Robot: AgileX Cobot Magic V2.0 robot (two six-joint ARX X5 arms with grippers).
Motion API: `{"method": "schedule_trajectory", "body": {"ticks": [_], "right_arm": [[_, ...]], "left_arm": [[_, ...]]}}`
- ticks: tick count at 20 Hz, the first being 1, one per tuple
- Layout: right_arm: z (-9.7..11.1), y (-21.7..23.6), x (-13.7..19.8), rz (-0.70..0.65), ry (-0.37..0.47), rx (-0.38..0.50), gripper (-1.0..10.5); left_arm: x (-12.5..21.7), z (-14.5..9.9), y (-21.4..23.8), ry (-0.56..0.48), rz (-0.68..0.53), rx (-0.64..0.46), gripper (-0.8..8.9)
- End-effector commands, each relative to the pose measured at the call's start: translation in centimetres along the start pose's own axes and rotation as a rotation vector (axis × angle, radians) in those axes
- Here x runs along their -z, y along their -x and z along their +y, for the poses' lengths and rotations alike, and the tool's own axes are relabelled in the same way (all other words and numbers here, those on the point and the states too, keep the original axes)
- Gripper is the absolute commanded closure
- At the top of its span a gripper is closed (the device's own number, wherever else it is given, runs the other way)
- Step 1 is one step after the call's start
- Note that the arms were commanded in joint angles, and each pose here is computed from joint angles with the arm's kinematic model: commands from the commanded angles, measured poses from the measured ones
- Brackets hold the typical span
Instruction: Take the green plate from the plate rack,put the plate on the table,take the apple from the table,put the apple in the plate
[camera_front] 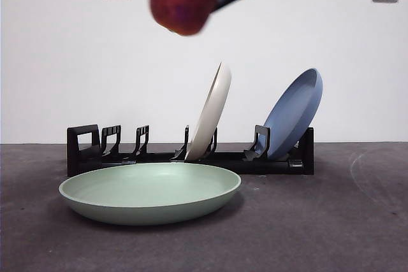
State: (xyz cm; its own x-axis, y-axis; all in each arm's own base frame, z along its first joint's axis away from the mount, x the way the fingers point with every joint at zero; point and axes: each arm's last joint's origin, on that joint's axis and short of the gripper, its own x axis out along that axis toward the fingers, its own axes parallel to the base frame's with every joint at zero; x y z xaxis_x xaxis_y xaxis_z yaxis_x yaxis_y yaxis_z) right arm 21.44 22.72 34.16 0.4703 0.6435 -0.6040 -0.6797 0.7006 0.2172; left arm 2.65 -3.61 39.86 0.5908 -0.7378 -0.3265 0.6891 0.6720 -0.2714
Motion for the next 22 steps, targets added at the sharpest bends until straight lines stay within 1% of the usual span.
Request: {"method": "schedule_trajectory", "body": {"ticks": [1, 5, 9, 14, 22], "right_arm": [[0.3, -1.9, 0.1, 0.013, 0.004, 0.014, 9.6], [-0.3, -6.2, 1.2, 0.118, -0.010, 0.044, 9.6], [-1.0, -10.0, 2.8, 0.222, -0.018, 0.068, 9.6], [-1.6, -13.0, 4.7, 0.321, -0.026, 0.092, 9.6], [-2.4, -15.3, 6.6, 0.415, -0.009, 0.149, 9.5]], "left_arm": [[0.4, 0.3, 0.0, 0.000, 0.018, -0.069, 5.90], [1.0, 0.8, 0.1, -0.013, 0.067, -0.185, 5.90], [1.4, 1.1, 0.2, -0.009, 0.099, -0.231, 5.90], [1.6, 1.1, 0.2, -0.004, 0.113, -0.237, 5.90], [1.6, 1.1, 0.2, 0.002, 0.113, -0.237, 5.90]]}}
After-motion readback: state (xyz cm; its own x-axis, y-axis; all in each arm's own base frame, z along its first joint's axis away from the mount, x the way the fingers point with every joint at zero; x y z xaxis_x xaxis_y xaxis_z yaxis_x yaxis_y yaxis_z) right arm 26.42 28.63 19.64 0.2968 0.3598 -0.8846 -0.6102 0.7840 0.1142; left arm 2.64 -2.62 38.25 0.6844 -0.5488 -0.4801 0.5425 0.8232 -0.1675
